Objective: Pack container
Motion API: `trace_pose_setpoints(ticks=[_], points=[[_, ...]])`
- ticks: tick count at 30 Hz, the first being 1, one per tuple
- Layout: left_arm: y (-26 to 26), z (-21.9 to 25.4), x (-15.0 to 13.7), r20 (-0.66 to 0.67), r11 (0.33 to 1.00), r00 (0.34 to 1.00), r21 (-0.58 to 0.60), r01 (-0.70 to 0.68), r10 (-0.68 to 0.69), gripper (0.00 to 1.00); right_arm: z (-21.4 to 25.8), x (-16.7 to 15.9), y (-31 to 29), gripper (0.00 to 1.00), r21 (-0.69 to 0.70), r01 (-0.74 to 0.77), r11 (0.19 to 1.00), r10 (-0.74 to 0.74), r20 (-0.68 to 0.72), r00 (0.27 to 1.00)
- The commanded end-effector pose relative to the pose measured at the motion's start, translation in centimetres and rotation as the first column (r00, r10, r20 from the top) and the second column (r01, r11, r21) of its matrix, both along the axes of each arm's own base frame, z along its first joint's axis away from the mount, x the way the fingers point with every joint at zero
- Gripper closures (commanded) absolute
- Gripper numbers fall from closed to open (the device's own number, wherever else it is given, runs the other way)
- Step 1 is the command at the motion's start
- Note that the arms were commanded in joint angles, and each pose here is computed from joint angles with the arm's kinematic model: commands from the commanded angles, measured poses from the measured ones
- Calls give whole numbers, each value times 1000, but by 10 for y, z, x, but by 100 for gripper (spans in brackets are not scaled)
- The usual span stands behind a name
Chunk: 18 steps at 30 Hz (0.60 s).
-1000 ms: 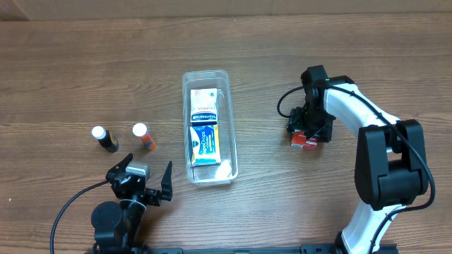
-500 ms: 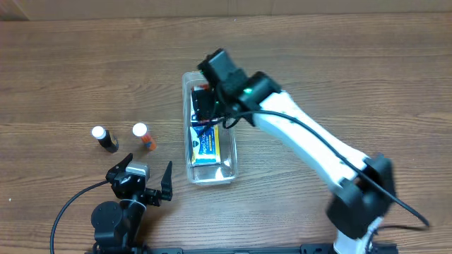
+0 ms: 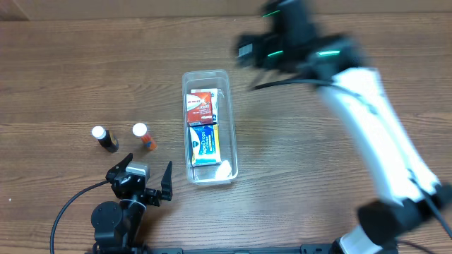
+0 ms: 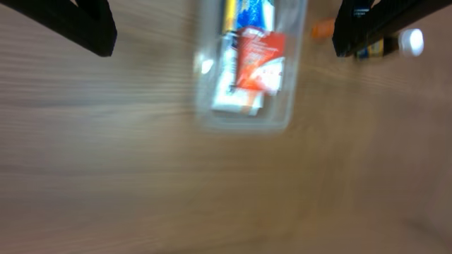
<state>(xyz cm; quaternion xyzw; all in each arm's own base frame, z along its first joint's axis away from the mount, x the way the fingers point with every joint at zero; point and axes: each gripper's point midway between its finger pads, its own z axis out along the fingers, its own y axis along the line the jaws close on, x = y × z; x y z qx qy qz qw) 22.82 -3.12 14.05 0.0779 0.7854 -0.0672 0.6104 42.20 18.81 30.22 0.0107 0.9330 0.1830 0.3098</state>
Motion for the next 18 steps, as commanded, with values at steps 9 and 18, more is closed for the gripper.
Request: trace_pose_setpoints(ticks=[9, 18], points=[[-3, 1, 0, 11, 1000, 1000, -12, 15, -15, 0, 6, -42, -171, 0, 65, 353, 933, -330, -231, 915], [50, 152, 2, -170, 940, 932, -63, -336, 321, 0, 6, -42, -171, 0, 65, 353, 933, -330, -231, 915]])
